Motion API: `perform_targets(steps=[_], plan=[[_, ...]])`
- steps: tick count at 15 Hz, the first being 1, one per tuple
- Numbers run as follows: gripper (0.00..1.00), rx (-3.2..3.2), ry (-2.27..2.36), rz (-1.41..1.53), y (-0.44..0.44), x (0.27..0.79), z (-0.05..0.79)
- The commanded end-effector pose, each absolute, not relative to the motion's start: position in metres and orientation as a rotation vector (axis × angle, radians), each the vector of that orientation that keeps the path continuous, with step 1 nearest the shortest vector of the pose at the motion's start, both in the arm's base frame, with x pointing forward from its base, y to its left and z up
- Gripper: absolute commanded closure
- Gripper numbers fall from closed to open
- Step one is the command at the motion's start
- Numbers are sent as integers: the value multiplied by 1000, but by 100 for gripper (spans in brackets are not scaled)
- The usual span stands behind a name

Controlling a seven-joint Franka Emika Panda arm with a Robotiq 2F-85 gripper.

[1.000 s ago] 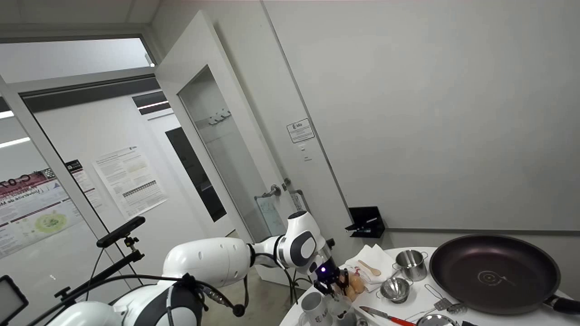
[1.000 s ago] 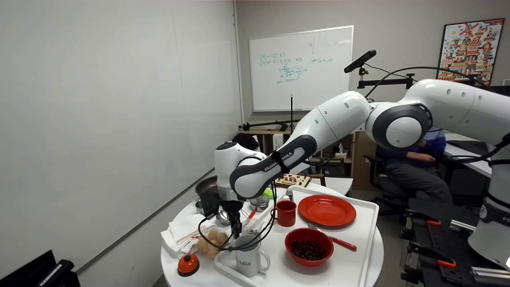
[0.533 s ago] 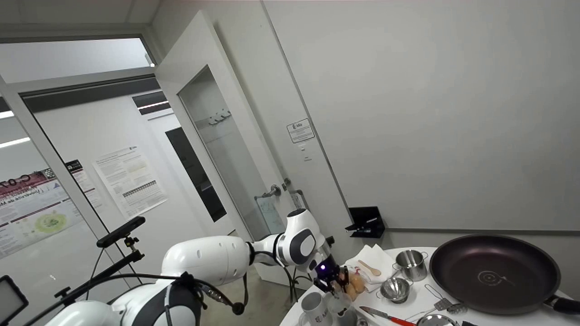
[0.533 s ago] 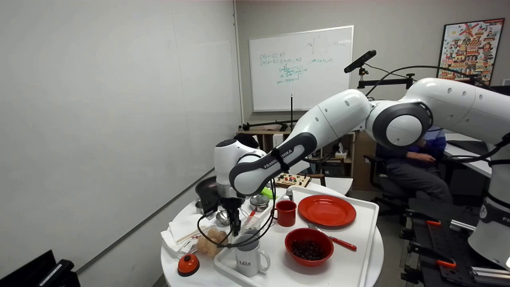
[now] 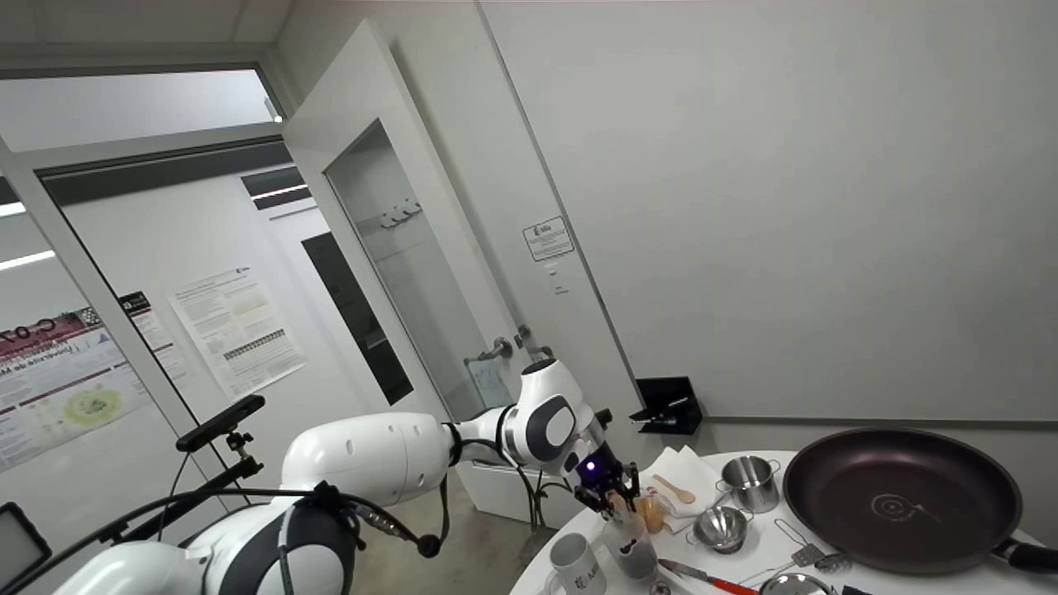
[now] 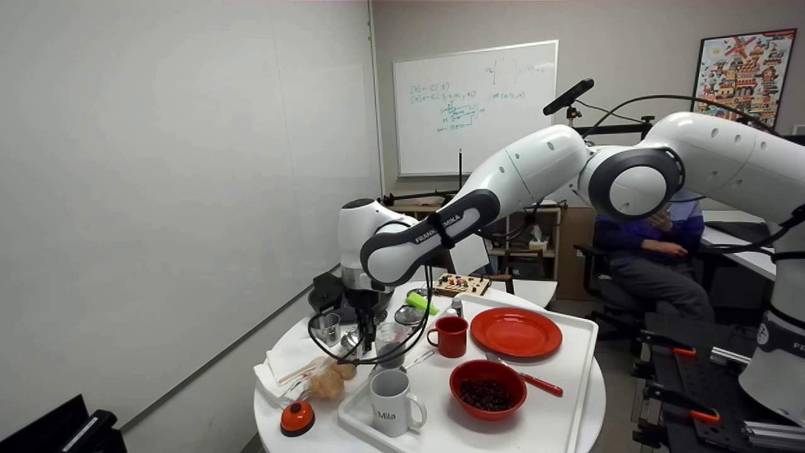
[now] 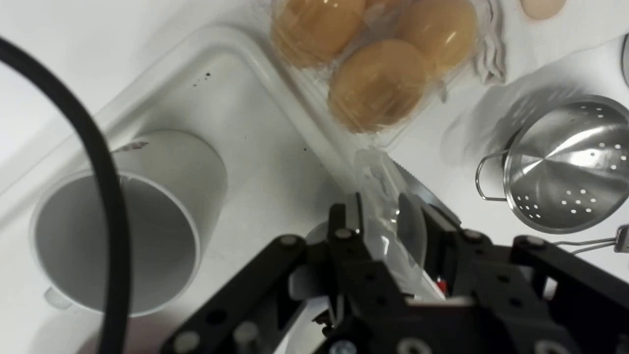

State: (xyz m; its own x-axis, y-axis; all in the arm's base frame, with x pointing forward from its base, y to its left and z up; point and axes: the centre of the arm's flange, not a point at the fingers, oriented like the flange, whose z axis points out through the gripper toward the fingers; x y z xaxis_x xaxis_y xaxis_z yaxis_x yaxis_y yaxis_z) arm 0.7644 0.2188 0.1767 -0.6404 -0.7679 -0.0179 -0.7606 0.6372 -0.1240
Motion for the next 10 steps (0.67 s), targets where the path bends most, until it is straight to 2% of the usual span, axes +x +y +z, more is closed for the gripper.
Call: perform_targets(steps=[1,10], plan=[[91,-1300,2805,-140,201,750,182],[91,-1281,2851,-84,178,719,168]])
